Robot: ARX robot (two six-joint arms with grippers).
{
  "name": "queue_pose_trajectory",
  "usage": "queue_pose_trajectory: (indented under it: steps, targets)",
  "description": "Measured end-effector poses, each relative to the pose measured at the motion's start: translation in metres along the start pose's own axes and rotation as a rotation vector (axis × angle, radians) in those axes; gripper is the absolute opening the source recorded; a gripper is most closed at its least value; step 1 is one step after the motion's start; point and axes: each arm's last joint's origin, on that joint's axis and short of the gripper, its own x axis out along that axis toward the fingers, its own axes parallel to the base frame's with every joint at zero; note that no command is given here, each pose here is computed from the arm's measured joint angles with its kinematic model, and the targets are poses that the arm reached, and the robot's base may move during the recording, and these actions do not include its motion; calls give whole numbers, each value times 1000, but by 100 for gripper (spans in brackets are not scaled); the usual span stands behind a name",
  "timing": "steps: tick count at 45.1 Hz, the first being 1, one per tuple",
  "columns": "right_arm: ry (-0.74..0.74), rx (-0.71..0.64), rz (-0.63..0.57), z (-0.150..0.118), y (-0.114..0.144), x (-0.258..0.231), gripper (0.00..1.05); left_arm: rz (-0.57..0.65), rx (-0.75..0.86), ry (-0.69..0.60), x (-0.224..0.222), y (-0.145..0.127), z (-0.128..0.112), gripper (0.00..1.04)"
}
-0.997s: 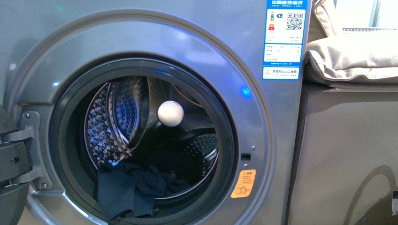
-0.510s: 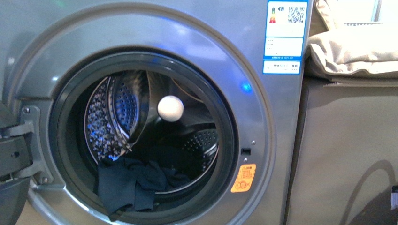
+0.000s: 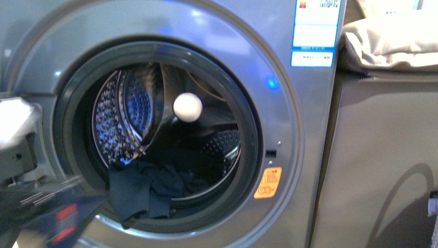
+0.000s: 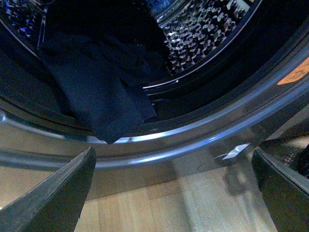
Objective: Collect clothes from washing machine
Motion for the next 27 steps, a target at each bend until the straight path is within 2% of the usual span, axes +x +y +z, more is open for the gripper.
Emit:
queue_pose_trajectory:
  steps: [27]
  targets:
    - [0, 0, 0, 0, 0, 0, 97, 62, 73, 78, 101, -1, 7, 98]
